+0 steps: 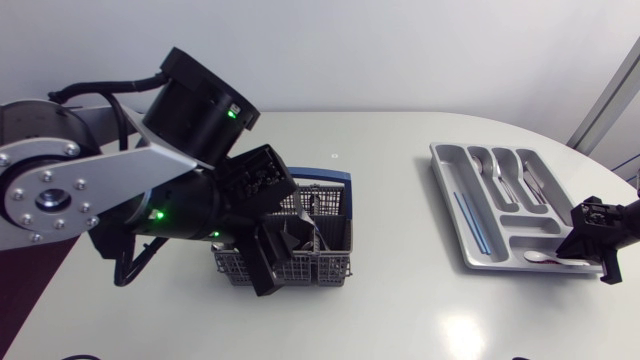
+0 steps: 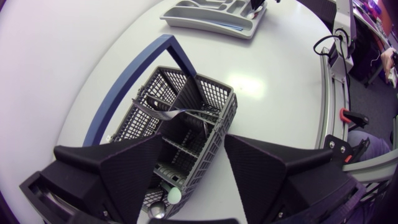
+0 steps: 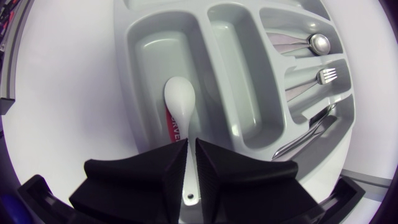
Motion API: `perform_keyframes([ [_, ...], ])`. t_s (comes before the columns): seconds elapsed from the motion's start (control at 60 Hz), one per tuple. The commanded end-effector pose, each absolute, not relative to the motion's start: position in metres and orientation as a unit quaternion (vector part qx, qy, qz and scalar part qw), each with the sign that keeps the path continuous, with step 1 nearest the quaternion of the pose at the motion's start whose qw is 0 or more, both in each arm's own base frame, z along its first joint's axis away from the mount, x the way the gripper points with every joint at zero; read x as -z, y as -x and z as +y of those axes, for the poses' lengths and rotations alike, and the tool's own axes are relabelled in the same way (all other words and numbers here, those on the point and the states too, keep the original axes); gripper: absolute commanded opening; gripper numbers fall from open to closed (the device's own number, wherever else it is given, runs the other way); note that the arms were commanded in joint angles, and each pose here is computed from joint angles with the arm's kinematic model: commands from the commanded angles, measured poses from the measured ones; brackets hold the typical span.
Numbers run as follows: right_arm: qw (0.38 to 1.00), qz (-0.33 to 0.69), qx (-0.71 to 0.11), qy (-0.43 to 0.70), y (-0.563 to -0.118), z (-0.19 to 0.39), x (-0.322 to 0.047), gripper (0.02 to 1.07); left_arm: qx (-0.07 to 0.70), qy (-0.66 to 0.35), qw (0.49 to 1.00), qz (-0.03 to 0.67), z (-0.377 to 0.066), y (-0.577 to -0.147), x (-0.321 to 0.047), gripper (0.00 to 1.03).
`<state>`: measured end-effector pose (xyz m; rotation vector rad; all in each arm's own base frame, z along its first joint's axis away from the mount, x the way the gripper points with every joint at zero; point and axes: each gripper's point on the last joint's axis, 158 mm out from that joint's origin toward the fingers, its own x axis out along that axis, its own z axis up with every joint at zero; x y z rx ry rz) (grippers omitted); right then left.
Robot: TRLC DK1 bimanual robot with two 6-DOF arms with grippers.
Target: Unload the cutlery basket into the drawer organizer.
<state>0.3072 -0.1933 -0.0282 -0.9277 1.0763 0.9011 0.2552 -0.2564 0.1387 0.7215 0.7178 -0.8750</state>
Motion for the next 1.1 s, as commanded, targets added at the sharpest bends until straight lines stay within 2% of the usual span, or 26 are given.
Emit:
perform_keyframes([
  [0.0,0.657,0.473,-0.412,0.418,-0.302,-0.186,0.038,0.23,0.412,-0.355,0.769,0.338,-0.259,-0.252,-0.126,0.71],
  [0.15,0.69,0.46,-0.38,0.41,-0.315,-0.188,0.019,0.75,0.418,-0.365,0.756,0.346,-0.269,-0.25,-0.119,0.71],
  [0.233,0.707,0.449,-0.371,0.4,-0.316,-0.183,0.008,0.91,0.415,-0.359,0.76,0.348,-0.273,-0.254,-0.122,0.68],
  [0.35,0.727,0.434,-0.363,0.388,-0.313,-0.174,-0.004,0.93,0.404,-0.34,0.77,0.358,-0.279,-0.263,-0.125,0.59],
  [0.5,0.756,0.418,-0.348,0.363,-0.311,-0.159,-0.023,1.02,0.394,-0.325,0.773,0.377,-0.283,-0.268,-0.116,0.52],
  [0.717,0.783,0.392,-0.364,0.318,-0.292,-0.121,-0.05,1.02,0.37,-0.313,0.775,0.405,-0.277,-0.286,-0.106,0.38],
  [0.8,0.785,0.389,-0.369,0.311,-0.284,-0.111,-0.051,1.02,0.368,-0.314,0.773,0.411,-0.277,-0.288,-0.102,0.35],
  [1.083,0.786,0.383,-0.378,0.304,-0.271,-0.093,-0.057,1.02,0.367,-0.318,0.762,0.428,-0.278,-0.287,-0.096,0.34],
])
